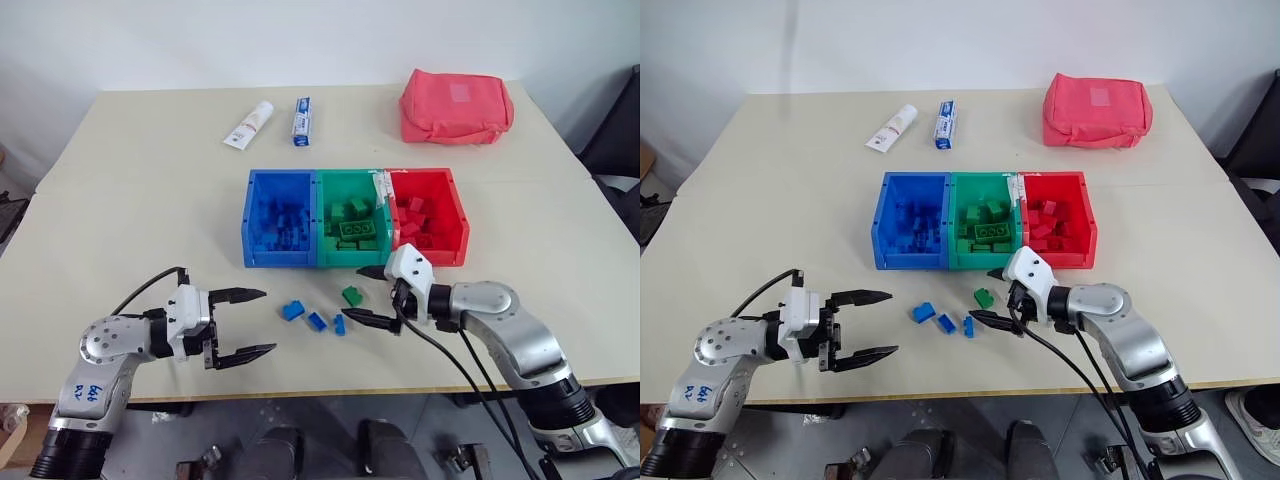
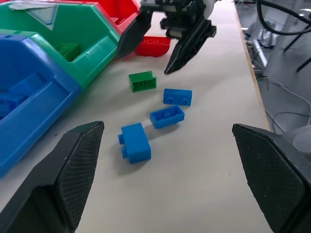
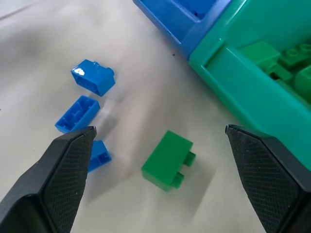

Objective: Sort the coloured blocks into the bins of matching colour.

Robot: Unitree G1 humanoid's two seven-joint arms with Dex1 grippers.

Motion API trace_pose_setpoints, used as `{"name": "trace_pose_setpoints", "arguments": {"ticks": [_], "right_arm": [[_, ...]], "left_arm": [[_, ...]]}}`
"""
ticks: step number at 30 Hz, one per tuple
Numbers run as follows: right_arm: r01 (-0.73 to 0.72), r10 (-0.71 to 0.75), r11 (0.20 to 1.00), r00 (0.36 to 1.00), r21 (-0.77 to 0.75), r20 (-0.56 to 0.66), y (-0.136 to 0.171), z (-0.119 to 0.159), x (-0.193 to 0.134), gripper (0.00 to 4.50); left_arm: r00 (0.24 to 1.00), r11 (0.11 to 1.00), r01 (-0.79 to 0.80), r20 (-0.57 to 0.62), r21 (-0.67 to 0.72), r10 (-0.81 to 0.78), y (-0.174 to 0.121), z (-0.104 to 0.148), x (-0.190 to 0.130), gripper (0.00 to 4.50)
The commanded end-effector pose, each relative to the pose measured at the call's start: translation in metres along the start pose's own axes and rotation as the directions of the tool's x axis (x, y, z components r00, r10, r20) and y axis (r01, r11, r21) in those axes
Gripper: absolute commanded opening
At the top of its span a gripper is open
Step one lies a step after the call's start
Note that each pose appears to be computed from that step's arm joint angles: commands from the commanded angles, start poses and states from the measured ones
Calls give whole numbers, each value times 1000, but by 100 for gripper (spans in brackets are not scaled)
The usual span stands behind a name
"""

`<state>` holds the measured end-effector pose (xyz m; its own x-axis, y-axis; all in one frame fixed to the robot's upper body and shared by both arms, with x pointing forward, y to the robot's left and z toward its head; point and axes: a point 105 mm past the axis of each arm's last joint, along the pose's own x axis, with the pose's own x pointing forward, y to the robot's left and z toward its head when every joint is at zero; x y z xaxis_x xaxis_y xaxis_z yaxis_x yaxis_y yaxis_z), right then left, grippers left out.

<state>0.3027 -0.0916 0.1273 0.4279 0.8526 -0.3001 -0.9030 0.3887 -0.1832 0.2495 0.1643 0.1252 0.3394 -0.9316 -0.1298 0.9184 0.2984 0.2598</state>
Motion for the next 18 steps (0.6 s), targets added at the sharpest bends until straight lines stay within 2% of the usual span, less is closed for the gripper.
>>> {"name": "trace_pose_setpoints", "arguments": {"ticks": [1, 6, 11, 18], "right_arm": [[40, -40, 999, 999, -32, 18, -10, 9, -18, 446], [198, -200, 979, 978, 52, 55, -23, 14, -56, 446], [342, -343, 931, 939, 131, -13, -20, -5, -89, 446], [449, -441, 877, 894, 174, -80, -9, -27, -123, 446]], "left_arm": [[1000, 1000, -4, 16, 31, 3, -2, 9, 0, 450], [997, 998, -28, 72, 57, 24, 3, 20, 14, 450], [992, 999, 11, 129, 53, -17, 0, 30, 35, 450], [989, 994, 87, 114, 69, -95, -1, 29, 48, 450]]}}
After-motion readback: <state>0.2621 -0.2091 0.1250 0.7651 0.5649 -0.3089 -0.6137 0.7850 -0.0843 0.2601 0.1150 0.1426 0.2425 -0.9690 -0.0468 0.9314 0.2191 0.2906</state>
